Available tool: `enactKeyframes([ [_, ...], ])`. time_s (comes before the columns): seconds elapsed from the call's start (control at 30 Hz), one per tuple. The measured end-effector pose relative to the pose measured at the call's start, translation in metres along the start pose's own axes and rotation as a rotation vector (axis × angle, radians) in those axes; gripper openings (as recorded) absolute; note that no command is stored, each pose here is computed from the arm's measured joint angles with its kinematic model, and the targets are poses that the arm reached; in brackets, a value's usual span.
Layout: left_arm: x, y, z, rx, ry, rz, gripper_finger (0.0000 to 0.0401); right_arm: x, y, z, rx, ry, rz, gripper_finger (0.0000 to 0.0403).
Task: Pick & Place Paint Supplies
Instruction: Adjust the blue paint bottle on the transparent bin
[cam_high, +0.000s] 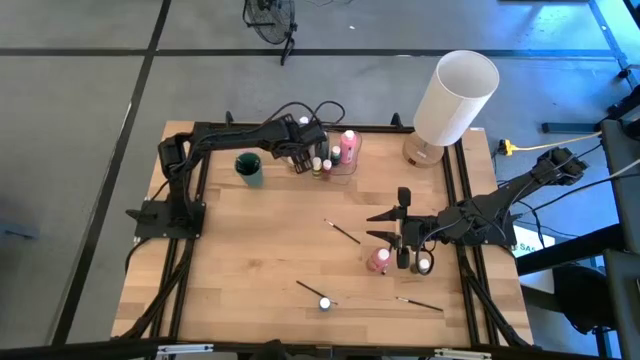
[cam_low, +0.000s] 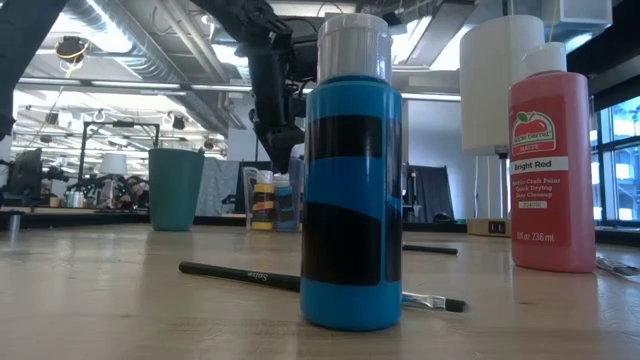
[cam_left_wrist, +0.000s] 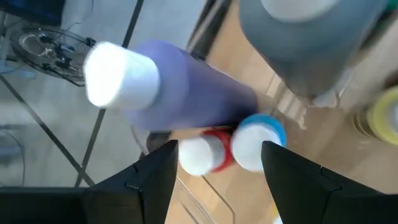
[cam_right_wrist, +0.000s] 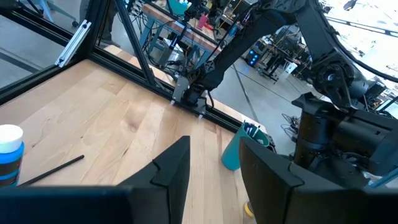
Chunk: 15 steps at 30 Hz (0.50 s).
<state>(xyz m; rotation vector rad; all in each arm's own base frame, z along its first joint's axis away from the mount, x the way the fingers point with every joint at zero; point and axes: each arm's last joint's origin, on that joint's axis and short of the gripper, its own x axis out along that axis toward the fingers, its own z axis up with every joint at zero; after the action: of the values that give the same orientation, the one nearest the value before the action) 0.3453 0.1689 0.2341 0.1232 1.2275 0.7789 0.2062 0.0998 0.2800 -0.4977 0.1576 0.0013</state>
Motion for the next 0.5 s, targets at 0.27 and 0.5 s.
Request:
enactKeyframes([
  [0.27, 0.0037, 0.0073, 0.0031, -0.014, -0.028, 0.009, 0.0226, 0.0, 0.0004, -0.0008, -0.005, 0.007, 0.003, 0.014],
  [0.5, 0.0025, 0.006, 0.003, 0.007, -0.028, 0.007, 0.0226, 0.0, 0.0007, -0.0018, -0.011, 0.016, 0.006, 0.014],
])
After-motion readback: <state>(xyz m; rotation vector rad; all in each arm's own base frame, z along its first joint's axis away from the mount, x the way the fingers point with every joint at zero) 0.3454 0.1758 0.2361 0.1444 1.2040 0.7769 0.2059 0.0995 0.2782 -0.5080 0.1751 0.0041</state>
